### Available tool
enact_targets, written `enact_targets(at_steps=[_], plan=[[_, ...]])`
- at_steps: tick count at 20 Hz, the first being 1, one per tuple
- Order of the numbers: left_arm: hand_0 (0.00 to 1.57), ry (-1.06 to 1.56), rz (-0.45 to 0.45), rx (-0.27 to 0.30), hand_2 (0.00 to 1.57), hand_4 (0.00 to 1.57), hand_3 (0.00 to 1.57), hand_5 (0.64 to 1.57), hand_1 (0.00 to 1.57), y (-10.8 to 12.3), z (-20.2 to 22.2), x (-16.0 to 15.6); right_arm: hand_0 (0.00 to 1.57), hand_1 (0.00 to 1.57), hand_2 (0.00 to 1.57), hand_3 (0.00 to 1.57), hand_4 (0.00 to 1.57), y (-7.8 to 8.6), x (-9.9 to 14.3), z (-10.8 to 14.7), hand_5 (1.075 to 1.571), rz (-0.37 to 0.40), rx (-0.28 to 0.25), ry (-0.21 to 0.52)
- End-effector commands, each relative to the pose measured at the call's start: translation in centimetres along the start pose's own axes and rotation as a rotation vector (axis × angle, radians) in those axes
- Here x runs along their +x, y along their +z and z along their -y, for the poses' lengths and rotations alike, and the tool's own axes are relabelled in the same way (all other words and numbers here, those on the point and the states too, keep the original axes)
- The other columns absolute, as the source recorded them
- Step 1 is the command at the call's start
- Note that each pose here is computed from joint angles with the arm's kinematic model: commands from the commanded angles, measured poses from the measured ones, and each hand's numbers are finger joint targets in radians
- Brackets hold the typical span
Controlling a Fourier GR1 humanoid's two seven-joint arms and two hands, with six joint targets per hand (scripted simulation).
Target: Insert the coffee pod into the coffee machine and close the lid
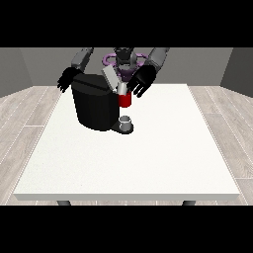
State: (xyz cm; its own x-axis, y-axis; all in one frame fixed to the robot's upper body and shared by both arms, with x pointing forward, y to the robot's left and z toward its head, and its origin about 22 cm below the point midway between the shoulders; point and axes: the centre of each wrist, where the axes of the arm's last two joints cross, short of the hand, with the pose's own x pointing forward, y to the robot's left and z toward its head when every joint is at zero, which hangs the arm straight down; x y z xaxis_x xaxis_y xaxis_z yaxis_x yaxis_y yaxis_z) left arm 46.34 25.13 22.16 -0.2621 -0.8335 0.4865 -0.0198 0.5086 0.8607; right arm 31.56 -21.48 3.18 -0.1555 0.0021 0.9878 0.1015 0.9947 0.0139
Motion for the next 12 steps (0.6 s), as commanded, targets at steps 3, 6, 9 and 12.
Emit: enact_targets(at_steps=[3, 6, 9, 12], plan=[[1.07, -0.011, -0.004, 0.023, 1.12, 0.37, 0.93, 1.571, 1.07, 0.4, -0.1, -1.1, 0.0, 0.0, 0.0, 0.0, 0.42, 0.4, 0.5, -0.3, 1.571, -0.006, 0.025, 0.008], [0.57, -0.076, 0.037, -0.05, 0.81, 0.24, 0.64, 1.571, 0.57, 0.4, -1.2, -1.0, 0.0, 0.0, 0.0, 0.0, 0.46, -0.5, 1.1, -0.9, 1.571, 0.021, 0.006, 0.014], [0.0, -0.098, 0.009, -0.068, 0.0, 0.0, 0.0, 1.571, 0.0, 0.2, 0.3, -0.7, 0.0, 0.0, 0.0, 0.0, 0.41, 0.6, -0.1, -1.0, 1.571, 0.021, 0.02, -0.007], [0.0, -0.109, 0.029, -0.071, 0.0, 0.0, 0.0, 1.571, 0.0, 0.6, -1.8, -1.5, 0.0, 0.0, 0.0, 0.0, 0.37, -0.5, 0.9, -0.8, 1.571, 0.029, -0.016, -0.007]])
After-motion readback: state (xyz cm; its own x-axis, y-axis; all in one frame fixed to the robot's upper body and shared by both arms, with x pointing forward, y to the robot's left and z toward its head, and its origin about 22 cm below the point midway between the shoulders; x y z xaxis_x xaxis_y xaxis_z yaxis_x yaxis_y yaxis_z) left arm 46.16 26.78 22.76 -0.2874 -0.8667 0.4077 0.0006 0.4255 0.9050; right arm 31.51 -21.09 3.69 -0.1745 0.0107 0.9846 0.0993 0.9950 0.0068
